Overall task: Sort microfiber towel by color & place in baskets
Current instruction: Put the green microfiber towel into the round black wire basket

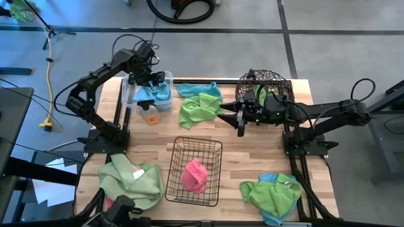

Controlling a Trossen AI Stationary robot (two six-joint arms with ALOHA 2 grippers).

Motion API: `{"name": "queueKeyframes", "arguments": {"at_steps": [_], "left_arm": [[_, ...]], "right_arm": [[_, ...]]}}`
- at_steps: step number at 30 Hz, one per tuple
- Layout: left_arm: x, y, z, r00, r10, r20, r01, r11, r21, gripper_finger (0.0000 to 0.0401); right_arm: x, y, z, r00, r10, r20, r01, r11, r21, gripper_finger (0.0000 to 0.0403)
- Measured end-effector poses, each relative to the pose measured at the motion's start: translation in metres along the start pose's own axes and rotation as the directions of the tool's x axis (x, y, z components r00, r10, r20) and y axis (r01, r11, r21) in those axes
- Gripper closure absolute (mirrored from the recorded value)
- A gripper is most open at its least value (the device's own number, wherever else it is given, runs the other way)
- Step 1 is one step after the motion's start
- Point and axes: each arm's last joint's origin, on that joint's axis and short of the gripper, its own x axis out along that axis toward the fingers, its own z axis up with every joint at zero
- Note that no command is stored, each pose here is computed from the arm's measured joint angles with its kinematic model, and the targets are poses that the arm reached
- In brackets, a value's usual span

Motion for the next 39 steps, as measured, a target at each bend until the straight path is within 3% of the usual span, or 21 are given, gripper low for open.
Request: {"name": "queueKeyframes", "arguments": {"at_steps": [4,8,11,14,17,22,24,28,32,36,39], "left_arm": [[-0.028,-0.003,-0.002,0.994,-0.035,0.104,0.032,0.999,0.030,0.0206],[-0.060,-0.004,-0.009,0.968,-0.106,0.227,0.078,0.989,0.129,0.0206],[-0.084,-0.009,-0.021,0.924,-0.194,0.330,0.128,0.969,0.209,0.0206],[-0.111,-0.016,-0.039,0.850,-0.323,0.416,0.193,0.926,0.325,0.0206],[-0.137,-0.026,-0.063,0.755,-0.478,0.449,0.241,0.839,0.487,0.0206],[-0.174,-0.038,-0.108,0.574,-0.721,0.388,0.305,0.628,0.716,0.0206],[-0.185,-0.043,-0.123,0.502,-0.794,0.344,0.323,0.541,0.777,0.0206],[-0.192,-0.050,-0.149,0.313,-0.916,0.253,0.352,0.359,0.865,0.0206],[-0.177,-0.061,-0.167,0.142,-0.977,0.162,0.391,0.205,0.897,0.0206],[-0.142,-0.073,-0.181,0.062,-0.991,0.119,0.446,0.134,0.885,0.0206],[-0.116,-0.076,-0.189,0.049,-0.992,0.118,0.483,0.127,0.866,0.0206]], "right_arm": [[0.000,0.001,0.003,0.999,0.016,0.033,-0.015,1.000,-0.012,0.0171],[-0.001,0.004,0.009,0.995,0.040,0.096,-0.037,0.999,-0.034,0.0171],[-0.001,0.004,0.015,0.987,0.052,0.150,-0.049,0.998,-0.027,0.0171],[-0.001,0.002,0.020,0.980,0.051,0.192,-0.049,0.999,-0.016,0.0171],[-0.001,-0.001,0.024,0.975,0.066,0.213,-0.064,0.998,-0.016,0.0171],[0.000,-0.005,0.027,0.972,0.105,0.209,-0.103,0.994,-0.022,0.0171],[0.000,-0.007,0.028,0.970,0.117,0.211,-0.114,0.993,-0.025,0.0171],[0.000,-0.009,0.030,0.969,0.123,0.216,-0.120,0.992,-0.029,0.0171],[0.000,-0.009,0.032,0.964,0.133,0.232,-0.129,0.991,-0.030,0.0171],[0.000,-0.008,0.033,0.958,0.159,0.239,-0.155,0.987,-0.034,0.0171],[0.000,-0.007,0.033,0.957,0.170,0.236,-0.165,0.986,-0.037,0.0171]]}}
